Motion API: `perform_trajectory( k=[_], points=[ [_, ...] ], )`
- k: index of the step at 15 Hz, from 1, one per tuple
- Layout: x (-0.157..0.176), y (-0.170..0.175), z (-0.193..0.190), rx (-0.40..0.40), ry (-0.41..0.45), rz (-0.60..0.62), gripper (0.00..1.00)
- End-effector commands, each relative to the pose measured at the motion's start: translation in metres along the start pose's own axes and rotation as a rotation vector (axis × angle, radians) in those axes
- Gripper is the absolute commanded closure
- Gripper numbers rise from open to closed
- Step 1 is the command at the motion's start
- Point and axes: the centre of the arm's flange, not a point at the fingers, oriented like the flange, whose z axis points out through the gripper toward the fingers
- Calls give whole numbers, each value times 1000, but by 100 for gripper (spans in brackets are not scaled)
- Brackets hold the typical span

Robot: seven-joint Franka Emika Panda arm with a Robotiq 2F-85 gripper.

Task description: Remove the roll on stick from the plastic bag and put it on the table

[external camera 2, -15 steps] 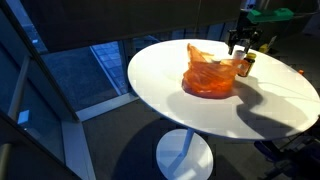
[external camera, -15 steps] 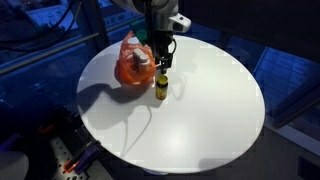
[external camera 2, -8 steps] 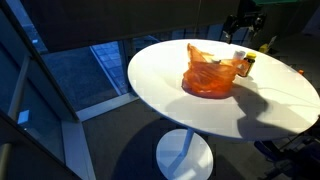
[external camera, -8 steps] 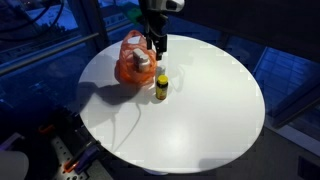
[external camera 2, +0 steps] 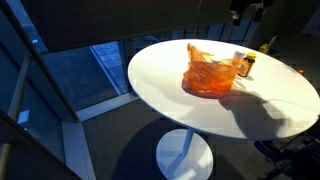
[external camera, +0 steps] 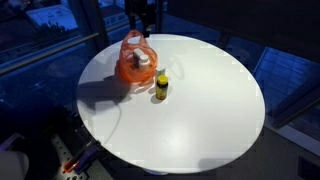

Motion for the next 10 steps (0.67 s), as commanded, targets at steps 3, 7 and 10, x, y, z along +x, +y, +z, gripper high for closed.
perform_trajectory(
  k=[3,7,10],
  points=[
    [-38,2,-64,0,1,-169,0],
    [-56,1,-92,-3,19,-205,0],
    [-51,-4,-90,2,24,-180,0]
  ],
)
